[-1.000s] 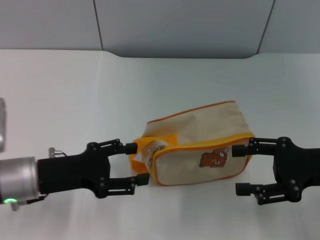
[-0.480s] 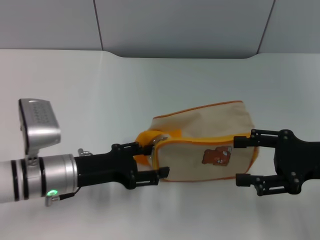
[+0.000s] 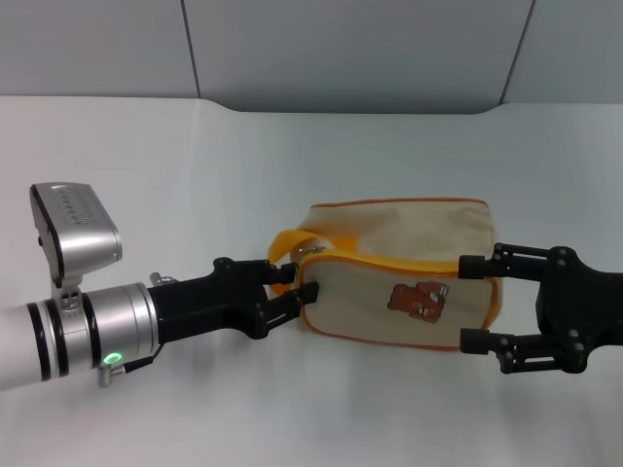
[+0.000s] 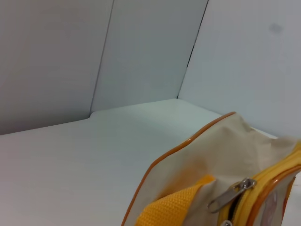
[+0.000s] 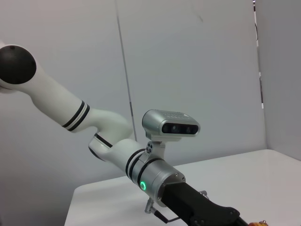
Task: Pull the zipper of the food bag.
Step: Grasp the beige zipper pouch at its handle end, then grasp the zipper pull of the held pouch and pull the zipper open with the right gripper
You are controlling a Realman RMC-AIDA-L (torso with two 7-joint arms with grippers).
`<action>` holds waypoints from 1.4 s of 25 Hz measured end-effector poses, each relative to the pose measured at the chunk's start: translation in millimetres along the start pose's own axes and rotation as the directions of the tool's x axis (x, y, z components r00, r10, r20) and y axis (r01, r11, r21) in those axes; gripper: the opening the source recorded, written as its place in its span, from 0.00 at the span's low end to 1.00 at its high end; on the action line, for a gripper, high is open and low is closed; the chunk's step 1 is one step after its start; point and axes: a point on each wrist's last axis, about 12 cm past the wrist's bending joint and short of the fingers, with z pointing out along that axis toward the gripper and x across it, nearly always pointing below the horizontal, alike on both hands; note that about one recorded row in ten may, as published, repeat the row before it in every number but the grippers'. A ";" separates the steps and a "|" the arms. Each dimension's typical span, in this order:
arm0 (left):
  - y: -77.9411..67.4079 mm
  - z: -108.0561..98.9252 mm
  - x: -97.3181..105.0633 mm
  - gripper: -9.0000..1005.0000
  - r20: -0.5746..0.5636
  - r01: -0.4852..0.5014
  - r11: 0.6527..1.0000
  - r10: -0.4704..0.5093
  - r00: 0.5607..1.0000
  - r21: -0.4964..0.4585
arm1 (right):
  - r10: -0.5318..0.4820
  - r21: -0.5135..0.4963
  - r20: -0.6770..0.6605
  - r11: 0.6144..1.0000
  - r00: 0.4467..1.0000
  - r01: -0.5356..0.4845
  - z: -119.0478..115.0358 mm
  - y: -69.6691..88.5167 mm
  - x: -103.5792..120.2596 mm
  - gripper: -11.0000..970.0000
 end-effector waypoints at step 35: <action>18.7 -58.0 -65.6 0.10 0.123 -0.247 0.958 0.230 0.965 0.149 | -0.588 0.391 0.133 0.771 0.798 0.503 82.8 -9.4 5.6 0.80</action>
